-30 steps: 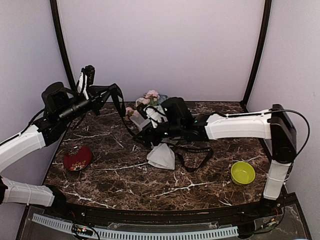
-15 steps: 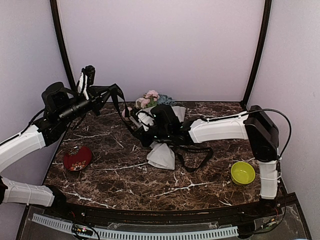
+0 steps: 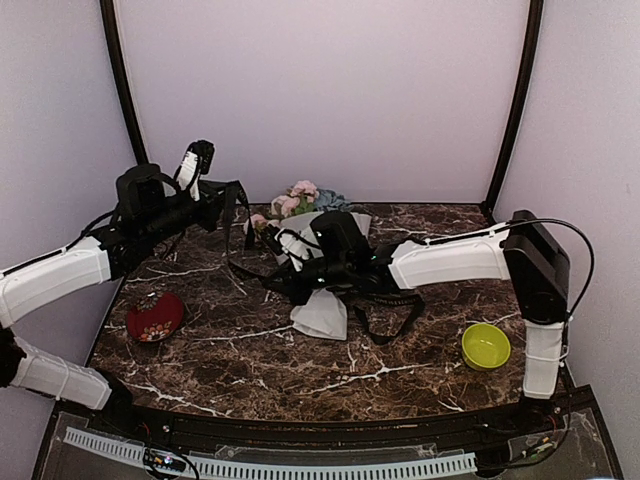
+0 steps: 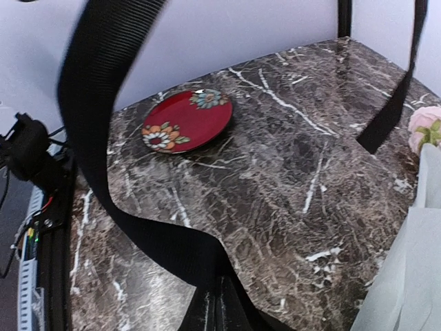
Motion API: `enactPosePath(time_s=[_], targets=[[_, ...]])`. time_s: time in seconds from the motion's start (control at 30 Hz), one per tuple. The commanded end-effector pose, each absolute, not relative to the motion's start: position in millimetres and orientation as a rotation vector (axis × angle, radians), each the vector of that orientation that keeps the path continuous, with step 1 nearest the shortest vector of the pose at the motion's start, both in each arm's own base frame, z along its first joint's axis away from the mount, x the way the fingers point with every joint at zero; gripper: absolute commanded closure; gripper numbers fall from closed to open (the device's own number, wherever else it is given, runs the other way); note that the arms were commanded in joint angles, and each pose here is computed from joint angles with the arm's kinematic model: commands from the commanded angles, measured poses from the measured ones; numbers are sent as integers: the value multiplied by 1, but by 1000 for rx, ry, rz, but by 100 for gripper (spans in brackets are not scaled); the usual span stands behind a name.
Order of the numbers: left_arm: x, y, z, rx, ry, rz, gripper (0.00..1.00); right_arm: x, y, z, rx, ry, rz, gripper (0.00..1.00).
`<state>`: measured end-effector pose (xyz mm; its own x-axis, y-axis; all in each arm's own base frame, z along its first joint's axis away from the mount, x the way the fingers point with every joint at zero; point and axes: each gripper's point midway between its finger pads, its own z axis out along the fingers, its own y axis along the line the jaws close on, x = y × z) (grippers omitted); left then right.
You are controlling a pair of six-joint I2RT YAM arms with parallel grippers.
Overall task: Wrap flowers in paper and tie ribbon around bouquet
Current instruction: Pass from the left arm to the right
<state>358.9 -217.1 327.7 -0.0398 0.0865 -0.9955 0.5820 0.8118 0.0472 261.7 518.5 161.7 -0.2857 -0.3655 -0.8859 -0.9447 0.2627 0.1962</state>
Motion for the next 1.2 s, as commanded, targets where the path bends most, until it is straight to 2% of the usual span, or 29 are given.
enactPosePath(time_s=[0.0, 0.13, 0.37, 0.67, 0.7, 0.83, 0.9, 1.03, 1.17], targets=[[387, -205, 280, 470, 1778, -299, 100, 228, 514, 199, -1267, 1684, 1183, 100], [392, -213, 259, 512, 1800, -308, 100, 219, 510, 199, -1284, 1685, 1226, 100], [406, -237, 184, 609, 2085, -347, 100, 195, 494, 221, -1331, 1604, 1311, 100], [353, -251, 102, 629, 2303, -366, 100, 179, 476, 235, -1326, 1544, 1359, 100], [342, -256, 93, 648, 2331, -374, 98, 181, 476, 236, -1321, 1545, 1358, 100], [325, -247, 76, 606, 2377, -359, 62, 189, 468, 227, -1290, 1584, 1358, 100], [325, -236, 82, 575, 2349, -316, 53, 193, 467, 226, -1275, 1595, 1360, 100], [320, -221, 120, 510, 2209, -311, 48, 198, 465, 225, -1255, 1613, 1355, 100], [304, -225, 167, 533, 1962, -445, 48, 203, 464, 225, -1223, 1624, 1352, 100]])
